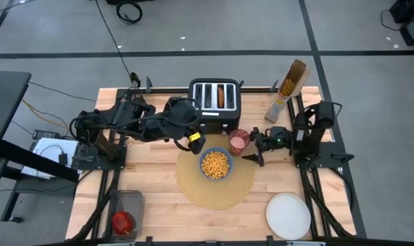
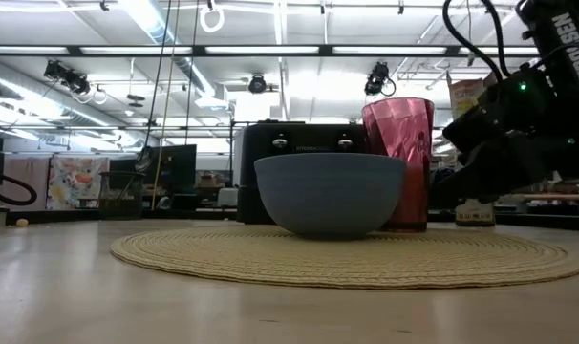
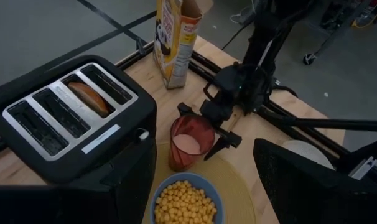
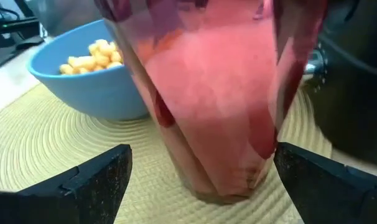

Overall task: Arrange a breakfast setting
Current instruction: Put the pink glass on the yellow tablemat, then put the cereal into the bowl

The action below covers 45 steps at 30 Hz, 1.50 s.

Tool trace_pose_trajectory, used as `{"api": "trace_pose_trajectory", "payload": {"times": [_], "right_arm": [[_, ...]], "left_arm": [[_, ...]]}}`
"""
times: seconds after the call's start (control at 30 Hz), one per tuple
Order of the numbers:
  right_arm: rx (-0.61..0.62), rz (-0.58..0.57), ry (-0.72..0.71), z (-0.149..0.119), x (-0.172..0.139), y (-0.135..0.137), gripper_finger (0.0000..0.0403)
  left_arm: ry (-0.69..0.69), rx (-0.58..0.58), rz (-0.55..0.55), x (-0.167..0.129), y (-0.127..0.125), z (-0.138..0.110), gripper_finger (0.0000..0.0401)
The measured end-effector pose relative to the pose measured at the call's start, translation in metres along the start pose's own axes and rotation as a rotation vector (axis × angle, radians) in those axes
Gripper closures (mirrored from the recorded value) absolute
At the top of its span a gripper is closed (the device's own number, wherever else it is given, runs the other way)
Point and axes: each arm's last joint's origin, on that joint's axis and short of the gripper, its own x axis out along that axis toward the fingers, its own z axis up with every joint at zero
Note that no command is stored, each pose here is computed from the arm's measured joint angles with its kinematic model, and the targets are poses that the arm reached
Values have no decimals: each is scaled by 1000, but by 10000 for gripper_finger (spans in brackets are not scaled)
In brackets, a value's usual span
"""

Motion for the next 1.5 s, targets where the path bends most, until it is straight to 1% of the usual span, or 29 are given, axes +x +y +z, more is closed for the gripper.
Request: {"api": "trace_pose_trajectory", "payload": {"times": [0.07,0.23,0.33,0.47,0.6,0.83,0.97,1.03,1.13,1.2,1.33,1.4,1.5], "right_arm": [[-7,9,7,1,0,2,9],[28,13,84,-1,-3,6,9],[36,-21,118,-1,-5,6,9],[78,-81,138,2,-8,5,9],[115,-98,170,10,-8,5,12],[133,-108,312,29,-10,7,28],[136,-105,378,49,-14,9,35],[137,-128,404,63,-17,10,39],[162,-207,450,86,-24,11,44],[178,-266,515,101,-31,12,47],[171,-366,664,134,-51,16,53],[186,-409,649,151,-58,18,58],[159,-415,657,175,-72,22,65]], "left_arm": [[9,3,6,0,0,-1,127],[42,16,29,-1,3,-5,127],[45,19,40,0,4,-5,127],[50,27,57,0,6,-5,127],[58,27,61,0,7,-6,127],[68,39,39,-4,2,-10,127],[73,50,21,-7,-3,-14,127],[76,56,11,-9,-5,-16,127],[79,61,1,-11,-7,-18,127],[80,58,-3,-12,-8,-19,127],[88,47,3,-13,-8,-20,127],[89,54,4,-13,-8,-20,127],[95,79,15,-13,-6,-21,127]]}}
